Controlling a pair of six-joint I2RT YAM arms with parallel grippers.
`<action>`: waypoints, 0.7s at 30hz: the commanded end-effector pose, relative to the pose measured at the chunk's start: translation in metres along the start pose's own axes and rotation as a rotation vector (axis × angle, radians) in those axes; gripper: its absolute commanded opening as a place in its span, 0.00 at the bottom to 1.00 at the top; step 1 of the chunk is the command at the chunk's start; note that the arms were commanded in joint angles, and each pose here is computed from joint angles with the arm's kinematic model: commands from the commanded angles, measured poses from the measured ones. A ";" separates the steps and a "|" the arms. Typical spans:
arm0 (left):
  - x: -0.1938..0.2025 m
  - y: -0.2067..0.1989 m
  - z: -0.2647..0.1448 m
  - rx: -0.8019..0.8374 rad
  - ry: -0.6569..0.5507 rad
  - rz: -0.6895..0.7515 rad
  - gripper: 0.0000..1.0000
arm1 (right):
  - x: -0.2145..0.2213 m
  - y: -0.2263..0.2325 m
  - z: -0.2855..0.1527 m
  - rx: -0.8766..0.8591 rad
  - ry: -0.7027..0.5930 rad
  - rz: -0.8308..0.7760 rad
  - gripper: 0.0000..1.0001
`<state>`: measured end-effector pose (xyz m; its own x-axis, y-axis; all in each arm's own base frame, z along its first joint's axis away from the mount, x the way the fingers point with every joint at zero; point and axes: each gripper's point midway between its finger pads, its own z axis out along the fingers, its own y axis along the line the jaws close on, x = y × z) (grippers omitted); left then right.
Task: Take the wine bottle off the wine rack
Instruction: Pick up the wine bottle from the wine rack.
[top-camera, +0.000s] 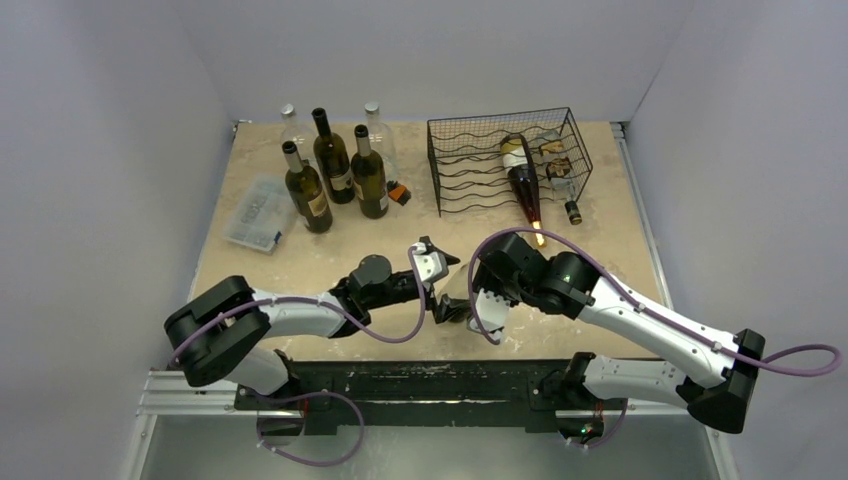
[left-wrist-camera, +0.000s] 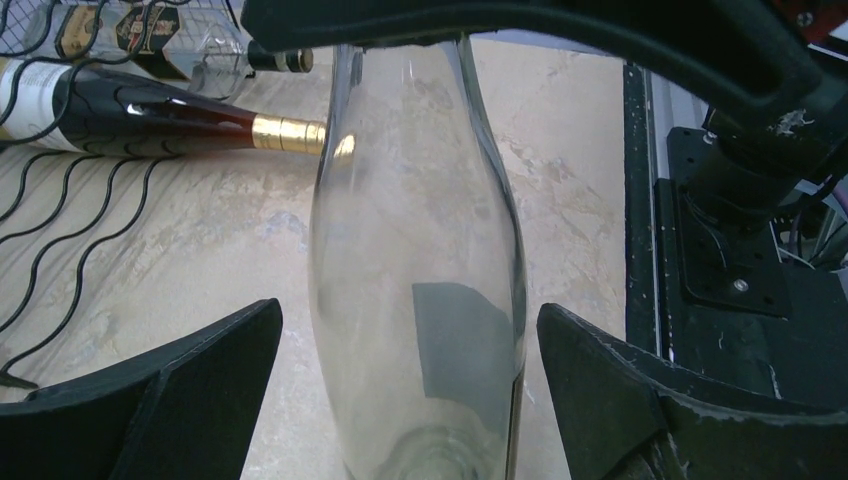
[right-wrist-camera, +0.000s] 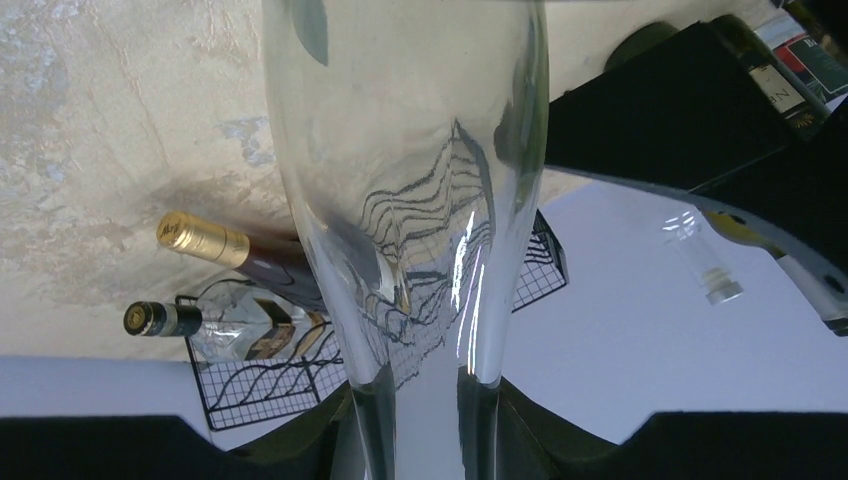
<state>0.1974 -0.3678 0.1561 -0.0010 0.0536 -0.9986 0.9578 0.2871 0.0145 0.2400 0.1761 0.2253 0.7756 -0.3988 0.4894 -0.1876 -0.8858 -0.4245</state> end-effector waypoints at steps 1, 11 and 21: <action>-0.042 0.002 0.020 0.011 -0.144 0.070 1.00 | 0.015 -0.033 -0.020 0.157 0.047 -0.004 0.06; -0.020 -0.008 0.040 0.061 -0.128 -0.014 0.93 | 0.014 -0.035 -0.019 0.160 0.044 0.000 0.09; -0.010 -0.008 0.038 0.053 -0.084 -0.062 0.12 | 0.011 -0.034 -0.020 0.179 0.024 0.026 0.47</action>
<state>0.2017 -0.4003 0.1405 -0.0471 0.0250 -0.9986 0.9676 0.2492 -0.0394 0.2402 0.1779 0.2259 0.7739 -0.4003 0.4907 -0.1829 -0.8832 -0.4319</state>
